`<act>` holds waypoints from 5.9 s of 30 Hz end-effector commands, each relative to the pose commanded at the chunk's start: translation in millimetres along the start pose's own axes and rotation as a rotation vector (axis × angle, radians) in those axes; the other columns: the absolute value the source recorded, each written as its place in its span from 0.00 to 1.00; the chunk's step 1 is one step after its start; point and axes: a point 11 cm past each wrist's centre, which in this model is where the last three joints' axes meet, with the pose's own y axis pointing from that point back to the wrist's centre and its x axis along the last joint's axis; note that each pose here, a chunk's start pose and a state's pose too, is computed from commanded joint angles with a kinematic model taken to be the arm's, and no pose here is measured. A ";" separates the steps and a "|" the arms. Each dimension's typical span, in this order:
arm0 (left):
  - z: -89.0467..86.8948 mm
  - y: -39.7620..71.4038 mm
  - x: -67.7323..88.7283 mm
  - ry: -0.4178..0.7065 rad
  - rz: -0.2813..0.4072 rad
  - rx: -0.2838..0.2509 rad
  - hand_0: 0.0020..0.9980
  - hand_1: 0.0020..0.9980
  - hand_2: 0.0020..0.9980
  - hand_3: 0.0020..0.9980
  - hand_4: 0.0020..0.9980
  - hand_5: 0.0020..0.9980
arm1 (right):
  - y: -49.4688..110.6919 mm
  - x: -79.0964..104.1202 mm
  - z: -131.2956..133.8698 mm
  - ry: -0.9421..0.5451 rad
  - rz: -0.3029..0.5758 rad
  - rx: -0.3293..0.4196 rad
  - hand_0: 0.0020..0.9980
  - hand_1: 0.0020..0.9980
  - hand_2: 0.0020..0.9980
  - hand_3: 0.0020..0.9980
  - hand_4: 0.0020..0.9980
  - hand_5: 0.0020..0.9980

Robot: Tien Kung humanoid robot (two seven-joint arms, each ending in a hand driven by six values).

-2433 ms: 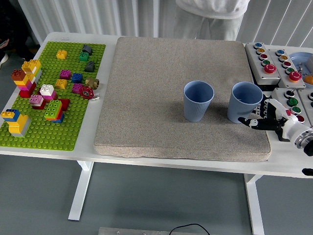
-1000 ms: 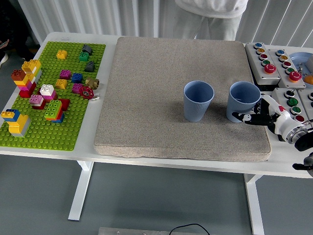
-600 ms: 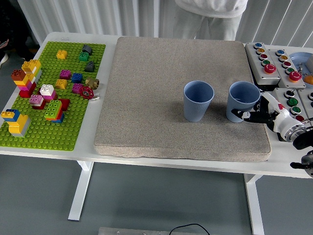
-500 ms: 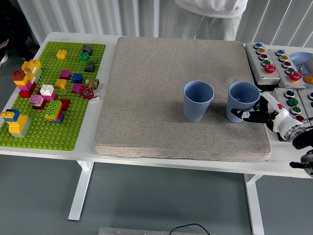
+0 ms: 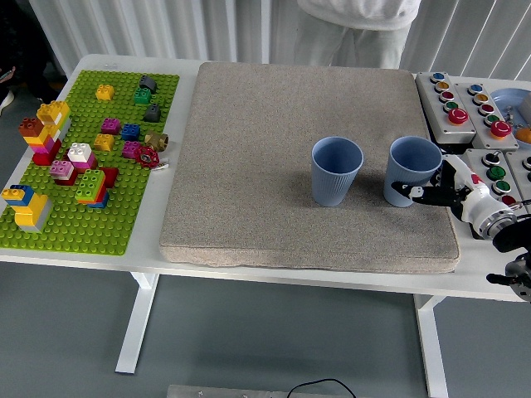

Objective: Pick cup pour cup place

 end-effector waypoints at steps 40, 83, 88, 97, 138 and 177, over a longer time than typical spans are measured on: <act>-1.7 1.8 7.0 0.010 0.013 0.003 0.80 0.84 0.87 0.80 0.52 1.00 | -8.5 -10.7 -58.9 0.261 -0.015 0.101 0.83 0.77 0.71 0.79 0.72 0.04; -2.0 2.5 9.2 0.009 0.017 0.005 0.80 0.84 0.87 0.80 0.52 1.00 | -12.9 -37.3 -110.8 0.853 0.136 0.226 0.83 0.78 0.71 0.79 0.72 0.05; -2.5 2.5 9.3 0.009 0.016 0.007 0.80 0.84 0.87 0.79 0.52 1.00 | -10.3 -41.1 -113.8 0.901 0.153 0.233 0.84 0.78 0.71 0.79 0.73 0.05; -1.5 2.6 9.5 0.008 0.017 0.005 0.80 0.84 0.87 0.79 0.52 1.00 | -8.3 -48.1 -116.3 0.951 0.162 0.244 0.84 0.78 0.71 0.79 0.72 0.06; -0.6 3.2 10.9 0.009 0.019 0.003 0.80 0.84 0.87 0.79 0.52 1.00 | -1.4 -61.3 -133.5 1.153 0.219 0.302 0.84 0.78 0.71 0.79 0.72 0.05; 0.7 3.7 12.4 0.009 0.022 0.000 0.80 0.84 0.88 0.79 0.52 1.00 | 3.2 -77.4 -141.2 1.233 0.211 0.350 0.86 0.78 0.70 0.79 0.72 0.05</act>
